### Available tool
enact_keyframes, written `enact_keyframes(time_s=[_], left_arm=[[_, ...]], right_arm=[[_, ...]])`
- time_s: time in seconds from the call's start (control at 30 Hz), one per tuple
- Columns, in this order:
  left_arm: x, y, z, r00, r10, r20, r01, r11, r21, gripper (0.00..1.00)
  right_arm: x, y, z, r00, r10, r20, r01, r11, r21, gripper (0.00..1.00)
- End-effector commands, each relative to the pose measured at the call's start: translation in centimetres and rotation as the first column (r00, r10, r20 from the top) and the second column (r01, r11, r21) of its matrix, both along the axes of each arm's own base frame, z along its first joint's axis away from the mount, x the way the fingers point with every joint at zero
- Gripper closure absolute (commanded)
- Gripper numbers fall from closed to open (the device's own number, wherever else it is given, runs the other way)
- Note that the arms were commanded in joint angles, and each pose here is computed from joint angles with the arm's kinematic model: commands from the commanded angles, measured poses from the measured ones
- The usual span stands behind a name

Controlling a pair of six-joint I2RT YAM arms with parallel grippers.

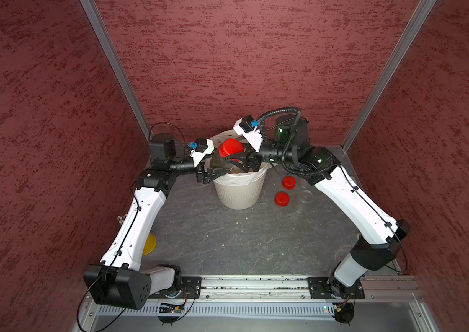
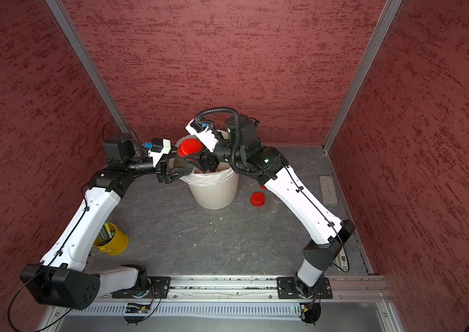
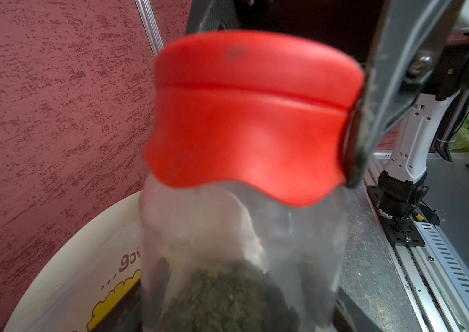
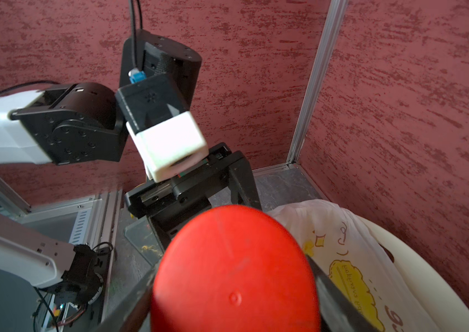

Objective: Empty moldy tea leaves from jars
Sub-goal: Unscrew the lid from the jar.

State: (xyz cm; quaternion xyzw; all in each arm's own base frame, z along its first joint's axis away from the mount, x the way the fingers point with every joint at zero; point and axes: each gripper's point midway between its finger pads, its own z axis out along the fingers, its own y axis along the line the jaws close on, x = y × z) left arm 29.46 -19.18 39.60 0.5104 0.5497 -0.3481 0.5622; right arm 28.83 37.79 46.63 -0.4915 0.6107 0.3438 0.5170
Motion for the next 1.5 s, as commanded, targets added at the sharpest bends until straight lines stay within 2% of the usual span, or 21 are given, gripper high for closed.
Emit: enact_keyframes(time_s=[0.0,0.13,0.33,0.53,0.63,0.77,0.9,1.1,1.2,1.47], left_arm=[[-0.5,0.1,0.6,1.000,-0.019,-0.024,0.018,1.000,-0.011,0.37],[-0.8,0.1,0.7,0.999,-0.030,-0.025,0.030,0.999,-0.013,0.37],[-0.9,0.1,0.5,0.998,-0.046,-0.039,0.045,0.999,-0.018,0.37],[-1.1,0.1,0.4,0.997,-0.058,-0.053,0.057,0.998,-0.020,0.37],[-1.2,0.1,0.4,0.998,-0.051,-0.048,0.050,0.999,-0.017,0.37],[-0.8,0.2,0.4,0.999,-0.027,-0.036,0.027,1.000,-0.011,0.37],[-0.4,0.3,0.2,1.000,0.003,-0.026,-0.003,1.000,-0.008,0.37],[0.0,0.5,-0.1,0.999,0.042,-0.012,-0.042,0.999,-0.001,0.37],[0.5,0.6,-0.1,0.997,0.072,-0.001,-0.072,0.997,0.003,0.37],[0.9,0.6,-0.6,0.996,0.087,-0.004,-0.087,0.996,0.007,0.37]], right_arm=[[-1.8,-0.6,-0.2,0.983,0.145,0.112,-0.137,0.988,-0.078,0.64],[-1.8,-0.7,-0.5,0.974,0.197,0.114,-0.184,0.976,-0.114,0.66],[-2.0,-0.5,-2.1,0.953,0.276,0.128,-0.248,0.947,-0.203,0.61],[-1.8,-0.7,-2.6,0.947,0.290,0.140,-0.253,0.939,-0.233,0.53],[-1.8,-0.5,-2.2,0.951,0.282,0.127,-0.252,0.945,-0.209,0.42],[-1.1,-0.3,-1.0,0.973,0.211,0.089,-0.196,0.969,-0.148,0.17],[-0.2,-0.5,0.2,0.993,0.105,0.059,-0.100,0.992,-0.081,0.06],[0.8,-1.3,2.6,0.997,-0.072,-0.029,0.074,0.996,0.057,0.01],[1.3,-1.9,2.7,0.985,-0.139,-0.106,0.147,0.986,0.073,0.01],[-0.1,-1.3,1.9,0.968,-0.172,-0.185,0.189,0.978,0.083,0.01]])
